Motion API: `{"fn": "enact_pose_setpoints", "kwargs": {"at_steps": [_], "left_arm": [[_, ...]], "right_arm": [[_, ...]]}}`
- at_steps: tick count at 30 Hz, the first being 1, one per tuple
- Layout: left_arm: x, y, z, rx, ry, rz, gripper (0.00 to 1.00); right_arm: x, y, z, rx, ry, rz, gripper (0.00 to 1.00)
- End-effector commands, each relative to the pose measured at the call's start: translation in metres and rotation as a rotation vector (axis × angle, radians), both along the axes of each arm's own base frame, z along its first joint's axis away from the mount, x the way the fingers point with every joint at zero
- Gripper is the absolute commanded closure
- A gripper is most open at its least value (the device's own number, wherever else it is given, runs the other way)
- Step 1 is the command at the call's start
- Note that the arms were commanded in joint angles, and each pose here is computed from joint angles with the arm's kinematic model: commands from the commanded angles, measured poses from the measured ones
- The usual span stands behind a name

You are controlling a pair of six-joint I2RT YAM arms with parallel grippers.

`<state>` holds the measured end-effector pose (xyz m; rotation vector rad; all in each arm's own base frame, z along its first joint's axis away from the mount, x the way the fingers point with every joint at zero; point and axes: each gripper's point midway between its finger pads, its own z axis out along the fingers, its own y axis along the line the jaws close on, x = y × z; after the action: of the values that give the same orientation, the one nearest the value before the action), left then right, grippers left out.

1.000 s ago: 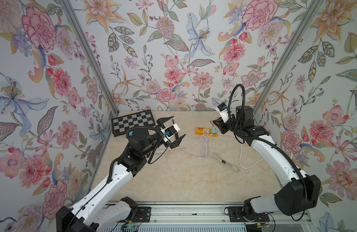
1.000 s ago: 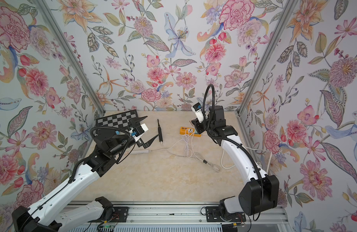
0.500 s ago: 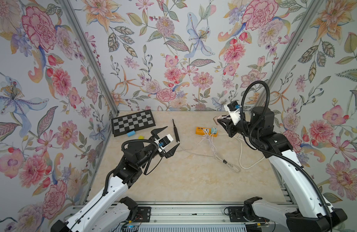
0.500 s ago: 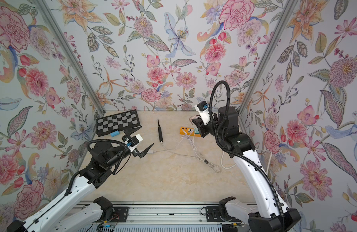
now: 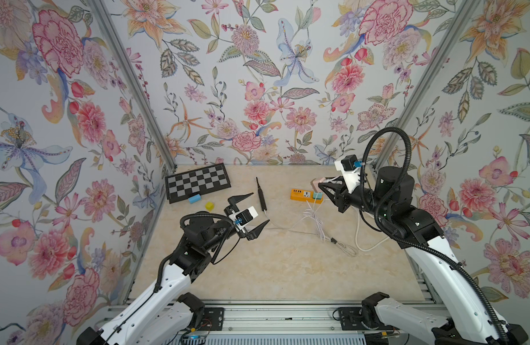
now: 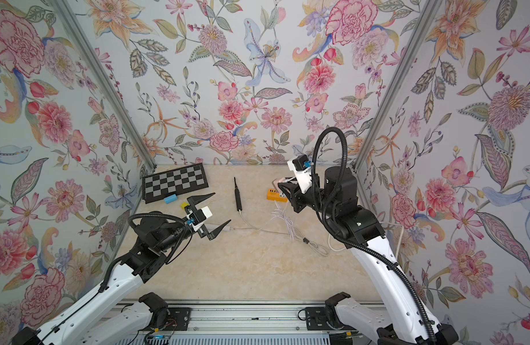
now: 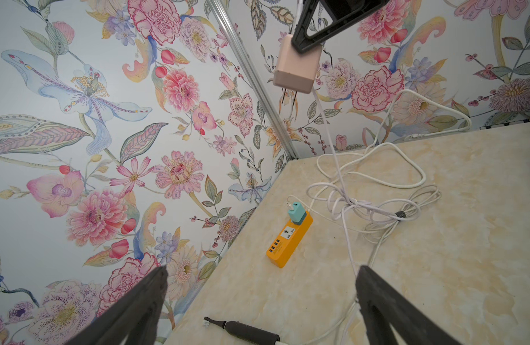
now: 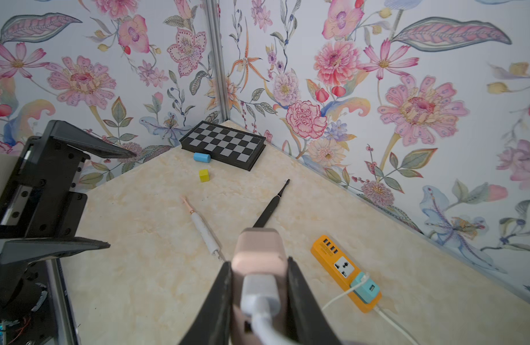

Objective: Charge the electric toothbrush
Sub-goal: Insert the plug into the socket.

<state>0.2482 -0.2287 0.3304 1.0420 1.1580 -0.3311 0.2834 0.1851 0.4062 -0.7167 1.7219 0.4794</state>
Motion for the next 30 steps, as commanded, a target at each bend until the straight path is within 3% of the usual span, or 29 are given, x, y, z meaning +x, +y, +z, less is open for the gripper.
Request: {"fn": "enact_pose_setpoints", "kwargs": {"at_steps": [1, 6, 10, 17, 21, 26, 30], "left_arm": [[-0.006, 0.0, 0.004, -0.021, -0.018, -0.026, 0.01], [-0.007, -0.004, -0.001, -0.016, -0.007, -0.052, 0.01], [-0.009, -0.003, -0.003, -0.02, -0.012, -0.056, 0.01], [-0.011, -0.002, -0.009, -0.02, -0.016, -0.059, 0.01], [-0.015, -0.002, -0.013, -0.026, -0.02, -0.072, 0.01], [-0.021, -0.006, -0.019, -0.019, -0.018, -0.11, 0.01], [-0.025, -0.007, -0.02, -0.017, -0.029, -0.134, 0.01]], "right_arm": [[0.008, -0.04, 0.004, -0.159, -0.089, -0.171, 0.97], [0.043, -0.068, -0.041, -0.446, -0.084, -0.284, 0.92], [0.077, -0.068, -0.078, -0.608, -0.037, -0.241, 0.88], [0.125, -0.013, -0.106, -0.553, -0.005, 0.034, 0.89], [0.155, 0.006, -0.133, -0.622, -0.019, 0.154, 0.91], [0.172, 0.028, -0.149, -0.609, -0.072, 0.322, 0.92], [0.188, 0.024, -0.187, -0.709, -0.057, 0.386, 0.92]]}}
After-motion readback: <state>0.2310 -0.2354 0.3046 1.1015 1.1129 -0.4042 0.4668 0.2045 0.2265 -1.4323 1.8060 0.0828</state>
